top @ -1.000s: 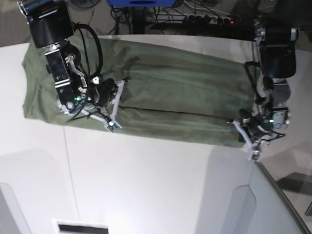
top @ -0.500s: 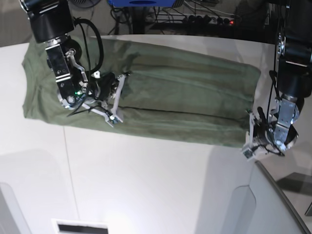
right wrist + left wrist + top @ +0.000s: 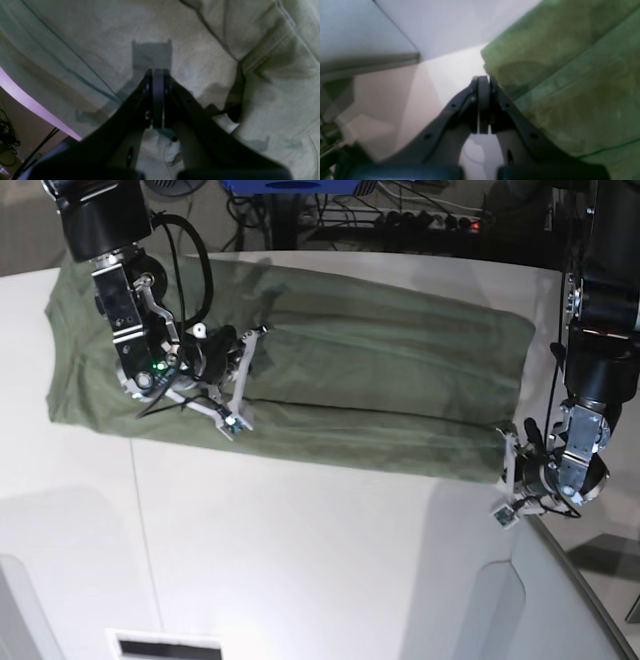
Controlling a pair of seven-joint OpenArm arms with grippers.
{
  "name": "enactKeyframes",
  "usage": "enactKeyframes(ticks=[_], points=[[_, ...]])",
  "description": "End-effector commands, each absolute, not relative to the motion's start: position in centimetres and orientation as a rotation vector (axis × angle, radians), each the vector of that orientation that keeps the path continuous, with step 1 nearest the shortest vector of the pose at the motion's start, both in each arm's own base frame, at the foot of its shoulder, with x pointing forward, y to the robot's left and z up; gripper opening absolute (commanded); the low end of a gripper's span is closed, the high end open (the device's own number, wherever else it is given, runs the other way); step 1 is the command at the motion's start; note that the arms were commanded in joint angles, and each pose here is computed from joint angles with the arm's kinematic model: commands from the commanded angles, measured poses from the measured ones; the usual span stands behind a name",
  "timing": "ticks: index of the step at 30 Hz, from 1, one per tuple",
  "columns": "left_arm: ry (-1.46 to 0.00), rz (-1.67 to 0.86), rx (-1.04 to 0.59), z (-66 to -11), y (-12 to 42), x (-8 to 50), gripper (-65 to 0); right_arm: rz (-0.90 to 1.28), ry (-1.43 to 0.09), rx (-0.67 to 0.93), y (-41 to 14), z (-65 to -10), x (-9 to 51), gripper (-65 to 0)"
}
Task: Layout the t-shirt on the table in an organized manner, then fold the t-shirt properly
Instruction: 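Grasp the folded shirt edge with both grippers and press it flat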
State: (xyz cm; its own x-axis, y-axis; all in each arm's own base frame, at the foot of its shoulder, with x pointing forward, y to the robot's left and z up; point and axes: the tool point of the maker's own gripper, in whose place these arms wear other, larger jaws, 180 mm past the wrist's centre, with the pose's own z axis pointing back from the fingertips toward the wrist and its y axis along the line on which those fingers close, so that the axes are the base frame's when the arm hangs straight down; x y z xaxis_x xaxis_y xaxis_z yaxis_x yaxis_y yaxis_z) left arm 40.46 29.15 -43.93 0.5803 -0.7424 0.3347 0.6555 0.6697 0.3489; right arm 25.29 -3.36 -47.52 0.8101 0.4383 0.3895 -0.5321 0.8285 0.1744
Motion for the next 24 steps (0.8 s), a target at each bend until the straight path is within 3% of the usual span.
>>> enactKeyframes(ticks=[1, 11, 24], points=[[-0.529, -0.812, 0.207, -42.4, 29.4, 42.1, -65.0, 0.527, -0.391, 0.288, -3.1, -46.5, 26.6, -65.0], [-0.496, -0.808, 0.166, -43.9, 28.6, 41.1, -65.0, 0.407, -0.409, 0.261, -6.5, -46.4, 27.7, -65.0], [-0.395, -0.903, 0.137, -46.2, 27.9, 38.3, -65.0, 0.406, -0.408, 0.262, -6.4, -46.4, 27.6, -65.0]])
